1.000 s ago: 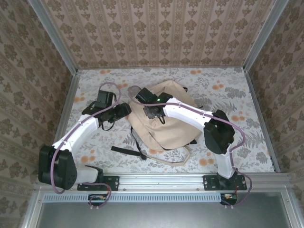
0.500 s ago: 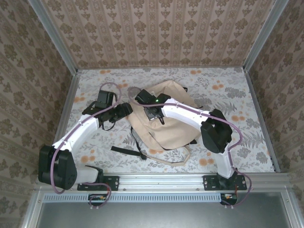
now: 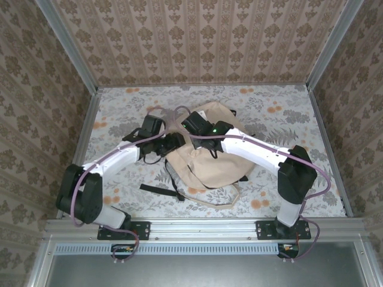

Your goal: Pack books, pencil case, and school supplies into a backpack

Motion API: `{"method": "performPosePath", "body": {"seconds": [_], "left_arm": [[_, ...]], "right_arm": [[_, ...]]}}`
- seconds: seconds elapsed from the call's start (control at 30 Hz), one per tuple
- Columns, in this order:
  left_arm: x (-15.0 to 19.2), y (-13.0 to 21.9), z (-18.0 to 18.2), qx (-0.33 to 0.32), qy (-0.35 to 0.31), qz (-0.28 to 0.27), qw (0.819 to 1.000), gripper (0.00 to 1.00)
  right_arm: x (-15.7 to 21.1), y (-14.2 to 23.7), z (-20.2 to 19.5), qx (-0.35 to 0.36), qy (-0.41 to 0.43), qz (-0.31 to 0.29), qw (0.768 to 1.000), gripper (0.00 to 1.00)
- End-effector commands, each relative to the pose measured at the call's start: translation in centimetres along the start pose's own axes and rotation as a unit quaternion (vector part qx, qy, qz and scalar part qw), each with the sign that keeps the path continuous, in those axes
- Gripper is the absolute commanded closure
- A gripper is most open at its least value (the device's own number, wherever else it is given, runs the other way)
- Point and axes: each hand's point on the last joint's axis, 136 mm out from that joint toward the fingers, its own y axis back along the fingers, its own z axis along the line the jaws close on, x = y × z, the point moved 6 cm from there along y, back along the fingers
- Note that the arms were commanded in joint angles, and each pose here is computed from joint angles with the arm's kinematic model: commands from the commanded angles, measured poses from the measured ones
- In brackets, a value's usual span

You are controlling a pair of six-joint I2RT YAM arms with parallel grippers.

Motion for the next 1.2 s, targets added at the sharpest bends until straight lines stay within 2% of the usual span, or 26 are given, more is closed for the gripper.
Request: {"method": "performPosePath", "body": {"seconds": [0.0,0.1,0.23,0.57,0.73,0.93,1.17], "left_arm": [[0.5,-1.4,-1.1,0.043,0.036,0.021,0.998,0.39],[1.4,-2.8,0.1,0.037,0.102,0.038,0.993,0.46],[2.0,-3.8,1.0,0.046,0.135,0.035,0.989,0.53],[1.0,-4.7,-0.6,0.089,0.107,0.028,0.990,0.63],[0.7,-4.8,-1.1,0.094,0.098,0.028,0.990,0.77],[0.6,-4.3,-1.2,0.093,0.089,0.023,0.991,1.00],[1.0,-2.7,0.3,0.037,0.069,0.000,0.997,1.00]], "right_arm": [[-0.8,0.8,-0.9,-0.013,-0.030,-0.024,0.999,1.00],[-0.5,0.4,-1.1,-0.028,-0.041,-0.019,0.999,1.00],[-0.2,0.1,-1.1,-0.038,-0.048,-0.013,0.998,1.00],[-0.1,-0.2,-1.0,-0.057,-0.058,-0.012,0.997,1.00],[-0.1,-0.1,-1.1,-0.059,-0.060,-0.013,0.996,1.00],[-0.3,0.1,-1.9,-0.040,-0.065,-0.022,0.997,1.00],[-0.7,0.8,-4.7,0.035,-0.085,-0.047,0.995,1.00]]}}
